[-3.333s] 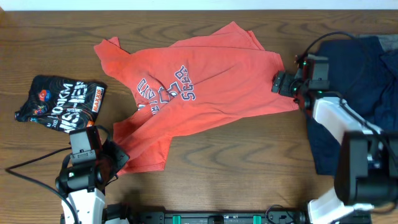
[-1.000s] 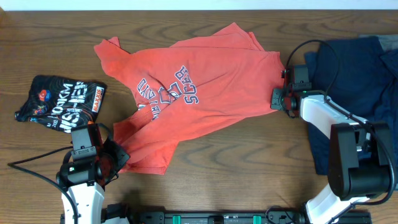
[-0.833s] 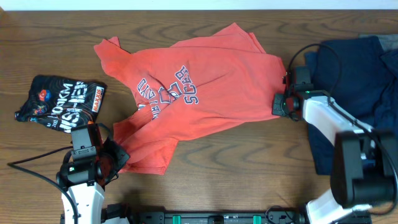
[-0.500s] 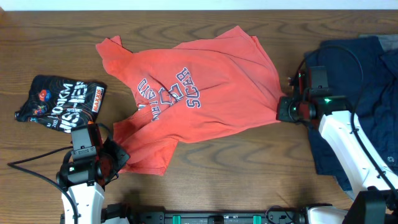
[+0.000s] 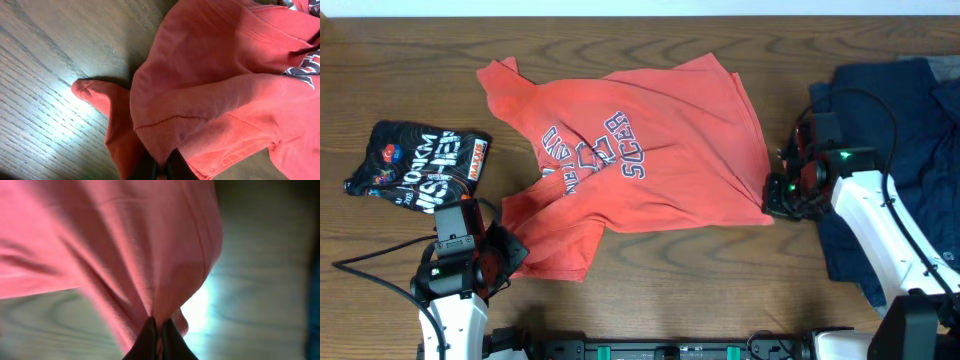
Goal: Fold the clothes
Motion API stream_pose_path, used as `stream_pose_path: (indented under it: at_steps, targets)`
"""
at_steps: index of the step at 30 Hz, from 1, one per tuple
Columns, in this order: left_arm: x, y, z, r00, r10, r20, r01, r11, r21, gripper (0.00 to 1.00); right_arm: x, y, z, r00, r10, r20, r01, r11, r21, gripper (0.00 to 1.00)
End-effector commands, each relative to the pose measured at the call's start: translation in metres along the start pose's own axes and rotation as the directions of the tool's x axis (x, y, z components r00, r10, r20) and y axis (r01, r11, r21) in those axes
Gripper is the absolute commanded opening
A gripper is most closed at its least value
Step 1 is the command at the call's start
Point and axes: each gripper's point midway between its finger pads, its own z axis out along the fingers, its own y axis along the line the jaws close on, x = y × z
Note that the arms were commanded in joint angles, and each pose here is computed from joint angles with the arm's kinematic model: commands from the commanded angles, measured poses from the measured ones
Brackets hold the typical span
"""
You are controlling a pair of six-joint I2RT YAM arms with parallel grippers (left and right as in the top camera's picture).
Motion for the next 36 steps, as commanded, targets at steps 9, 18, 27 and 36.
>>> stream_pose_path:
  at_steps: [9,18,27,36]
  targets:
    - [-0.005,0.000,-0.004,1.000,0.011,0.019,-0.011,1.000,-0.008,0.06,0.001,0.002,0.009,0.952,-0.249,-0.179,0.233,0.966,-0.108,0.04]
    - [-0.005,0.000,-0.004,1.000,0.011,0.019,-0.011,1.000,-0.008,0.06,-0.037,0.010,0.035,0.920,-0.324,-0.221,0.297,0.944,-0.146,0.07]
    - [-0.005,0.000,-0.004,1.000,0.011,0.019,-0.011,1.000,-0.008,0.06,-0.124,-0.007,0.017,0.998,-0.004,0.057,0.003,1.000,0.022,0.25]
    - [-0.006,0.000,-0.004,1.000,0.011,0.020,-0.011,1.000,-0.007,0.06,-0.029,-0.045,0.003,0.944,-0.013,-0.330,0.085,0.975,0.206,0.22]
